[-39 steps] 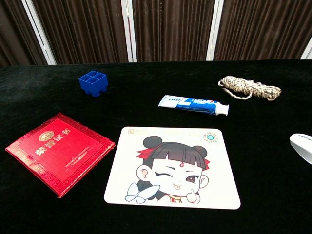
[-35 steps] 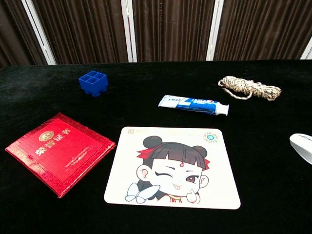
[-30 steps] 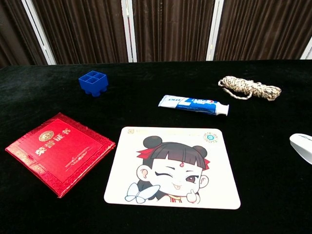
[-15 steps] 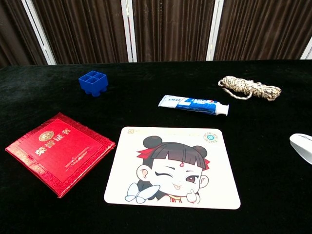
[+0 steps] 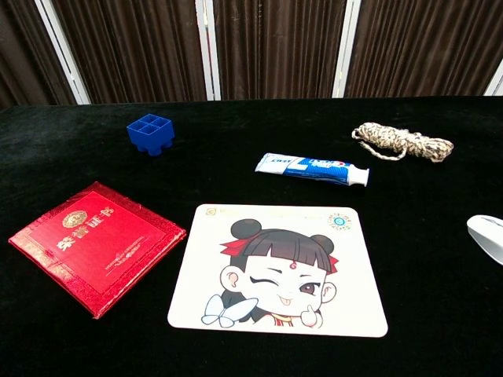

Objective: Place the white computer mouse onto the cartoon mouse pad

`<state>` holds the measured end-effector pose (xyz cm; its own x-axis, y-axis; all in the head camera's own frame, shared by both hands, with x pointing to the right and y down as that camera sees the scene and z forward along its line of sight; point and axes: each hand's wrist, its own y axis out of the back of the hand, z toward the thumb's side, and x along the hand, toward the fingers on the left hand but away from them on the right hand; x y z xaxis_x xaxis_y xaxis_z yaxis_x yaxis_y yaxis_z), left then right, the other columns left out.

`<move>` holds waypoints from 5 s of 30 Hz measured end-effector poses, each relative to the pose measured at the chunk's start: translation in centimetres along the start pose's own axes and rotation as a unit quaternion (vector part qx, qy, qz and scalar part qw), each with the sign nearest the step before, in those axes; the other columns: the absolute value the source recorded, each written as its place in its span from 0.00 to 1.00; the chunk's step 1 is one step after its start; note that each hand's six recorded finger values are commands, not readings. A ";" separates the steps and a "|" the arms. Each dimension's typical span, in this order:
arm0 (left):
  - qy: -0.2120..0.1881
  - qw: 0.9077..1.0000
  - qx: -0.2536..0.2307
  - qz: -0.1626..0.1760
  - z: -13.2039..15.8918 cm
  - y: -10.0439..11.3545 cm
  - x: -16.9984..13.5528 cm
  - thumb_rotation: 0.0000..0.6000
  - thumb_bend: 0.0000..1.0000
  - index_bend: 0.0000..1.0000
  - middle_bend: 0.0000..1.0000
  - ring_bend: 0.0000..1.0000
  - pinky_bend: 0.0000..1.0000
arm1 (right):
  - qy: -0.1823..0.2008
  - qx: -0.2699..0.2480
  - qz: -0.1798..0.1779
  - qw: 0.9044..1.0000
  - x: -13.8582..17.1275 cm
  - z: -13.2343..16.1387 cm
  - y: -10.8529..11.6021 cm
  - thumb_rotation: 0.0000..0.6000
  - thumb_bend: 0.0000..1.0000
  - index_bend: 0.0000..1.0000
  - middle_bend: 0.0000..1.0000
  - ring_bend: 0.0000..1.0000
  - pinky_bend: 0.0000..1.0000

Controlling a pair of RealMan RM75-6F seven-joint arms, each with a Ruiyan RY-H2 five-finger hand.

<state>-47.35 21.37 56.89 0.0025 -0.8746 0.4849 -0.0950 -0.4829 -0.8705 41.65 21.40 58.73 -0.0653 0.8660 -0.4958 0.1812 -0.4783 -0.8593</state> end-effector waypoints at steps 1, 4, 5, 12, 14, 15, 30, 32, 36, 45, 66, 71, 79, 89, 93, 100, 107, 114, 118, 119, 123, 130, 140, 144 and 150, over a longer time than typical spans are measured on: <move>0.000 1.000 0.001 0.000 0.0 0.0 0.0 1.00 0.18 0.00 0.00 0.00 0.00 | 0.002 0.002 0.000 1.000 -0.1 0.2 0.0 1.00 0.16 0.00 0.00 0.00 0.00; -0.001 1.000 0.001 0.000 0.0 0.0 0.0 1.00 0.18 0.00 0.00 0.00 0.00 | 0.004 0.005 0.000 1.000 -0.4 0.9 -0.1 1.00 0.16 0.00 0.00 0.00 0.00; -0.001 1.000 0.001 0.001 0.0 0.0 0.0 1.00 0.18 0.00 0.00 0.00 0.00 | 0.004 0.004 0.000 1.000 -0.5 1.2 -0.1 1.00 0.16 0.00 0.00 0.00 0.00; -0.002 1.000 0.001 0.001 0.0 0.0 0.0 1.00 0.18 0.00 0.00 0.00 0.00 | 0.002 -0.013 0.006 1.000 -1.4 3.5 -0.9 1.00 0.16 0.00 0.00 0.00 0.00; -0.002 1.000 0.001 0.001 0.0 0.0 0.0 1.00 0.18 0.00 0.00 0.00 0.00 | 0.002 -0.015 0.011 1.000 -1.7 4.3 -1.4 1.00 0.16 0.00 0.00 0.00 0.00; -0.002 1.000 0.001 0.001 0.0 0.0 0.0 1.00 0.18 0.00 0.00 0.00 0.00 | 0.002 -0.015 0.012 1.000 -1.9 4.7 -1.6 1.00 0.17 0.00 0.00 0.00 0.00; -0.005 1.000 0.011 -0.004 0.1 -0.3 0.4 1.00 0.18 0.00 0.00 0.00 0.00 | 0.006 -0.023 0.051 0.998 -4.6 10.9 -6.8 1.00 0.18 0.00 0.00 0.00 0.00; -0.005 1.000 0.011 -0.007 0.1 -0.4 0.4 1.00 0.18 0.00 0.00 0.00 0.00 | 0.002 -0.022 0.054 0.998 -5.2 11.1 -7.2 1.00 0.18 0.00 0.00 0.00 0.00; -0.007 1.000 0.012 -0.008 0.1 -0.4 0.4 1.00 0.18 0.00 0.00 0.00 0.00 | -0.005 -0.020 0.058 0.998 -6.2 11.5 -7.8 1.00 0.20 0.00 0.00 0.00 0.00; -0.008 1.000 0.011 -0.007 0.1 -0.4 0.4 1.00 0.18 0.00 0.00 0.00 0.00 | -0.032 -0.005 0.066 0.997 -8.0 10.8 -9.1 1.00 0.22 0.00 0.00 0.00 0.00; -0.006 1.000 0.010 -0.001 0.2 -0.3 0.5 1.00 0.18 0.00 0.00 0.00 0.00 | -0.072 0.017 0.078 0.994 -9.4 8.6 -10.8 1.00 0.24 0.00 0.00 0.00 0.00; -0.005 1.000 0.009 -0.002 0.1 -0.4 0.5 1.00 0.18 0.00 0.00 0.00 0.00 | -0.085 0.025 0.074 0.993 -9.7 7.8 -10.6 1.00 0.24 0.00 0.00 0.00 0.00; -0.005 1.000 0.009 -0.002 0.2 -0.3 0.4 1.00 0.18 0.00 0.00 0.00 0.00 | -0.109 0.037 0.074 0.991 -9.9 6.2 -10.6 1.00 0.25 0.00 0.00 0.00 0.00; -0.005 1.000 0.007 -0.001 0.2 -0.3 0.4 1.00 0.18 0.00 0.00 0.00 0.00 | -0.126 0.046 0.070 0.988 -10.2 5.0 -10.4 1.00 0.25 0.00 0.00 0.00 0.00; -0.005 1.000 0.006 -0.002 0.2 -0.3 0.4 1.00 0.18 0.00 0.00 0.00 0.00 | -0.137 0.050 0.069 0.987 -10.2 4.3 -10.2 1.00 0.25 0.00 0.00 0.00 0.00; -0.005 1.000 0.003 -0.001 0.2 -0.3 0.4 1.00 0.18 0.00 0.00 0.00 0.00 | -0.156 0.064 0.072 0.983 -10.1 3.0 -10.2 1.00 0.25 0.00 0.00 0.00 0.00; -0.004 1.000 -0.001 -0.001 0.2 -0.3 0.4 1.00 0.18 0.00 0.00 0.00 0.00 | -0.176 0.077 0.066 0.979 -9.9 2.1 -9.8 1.00 0.27 0.00 0.00 0.00 0.00; -0.002 1.000 -0.005 -0.002 0.2 -0.3 0.4 1.00 0.18 0.00 0.00 0.00 0.00 | -0.196 0.090 0.068 0.974 -9.7 1.2 -9.6 1.00 0.27 0.00 0.00 0.00 0.00; 0.000 1.000 -0.011 -0.003 0.1 -0.2 0.4 1.00 0.18 0.00 0.00 0.00 0.00 | -0.203 0.088 0.066 0.973 -9.6 0.7 -9.1 1.00 0.26 0.00 0.00 0.00 0.00; 0.000 1.000 -0.011 -0.003 0.1 -0.2 0.4 1.00 0.18 0.00 0.00 0.00 0.00 | -0.203 0.086 0.064 0.973 -9.7 0.7 -9.0 1.00 0.25 0.00 0.00 0.00 0.00; -0.001 1.000 -0.009 -0.002 0.1 -0.2 0.4 1.00 0.18 0.00 0.00 0.00 0.00 | -0.186 0.074 0.051 0.978 -9.9 1.1 -8.0 1.00 0.23 0.00 0.00 0.00 0.00; -0.001 1.000 -0.008 -0.001 0.1 -0.2 0.5 1.00 0.18 0.00 0.00 0.00 0.00 | -0.111 0.077 0.009 0.991 -10.2 2.3 -3.8 1.00 0.14 0.00 0.00 0.00 0.00; 0.000 1.000 -0.005 0.001 0.2 -0.2 0.4 1.00 0.18 0.00 0.00 0.00 0.00 | 0.032 0.131 -0.001 0.991 -7.9 3.3 -0.4 1.00 0.10 0.15 0.09 0.00 0.00; 0.000 1.000 -0.002 0.003 0.2 -0.2 0.4 1.00 0.18 0.00 0.00 0.00 0.00 | 0.090 0.160 0.024 0.983 -6.5 3.1 -0.7 1.00 0.10 0.18 0.09 0.00 0.01; 0.003 1.000 -0.004 0.003 0.2 -0.2 0.5 1.00 0.18 0.00 0.00 0.00 0.00 | 0.140 0.189 0.069 0.969 -4.8 1.4 -1.9 1.00 0.10 0.20 0.11 0.00 0.00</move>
<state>-47.15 21.07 57.31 -0.0045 -0.8769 0.4807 -0.1022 -0.4778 -0.8725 40.29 17.97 62.58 0.2121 0.7703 -0.6014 -0.2072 -0.5660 -0.7980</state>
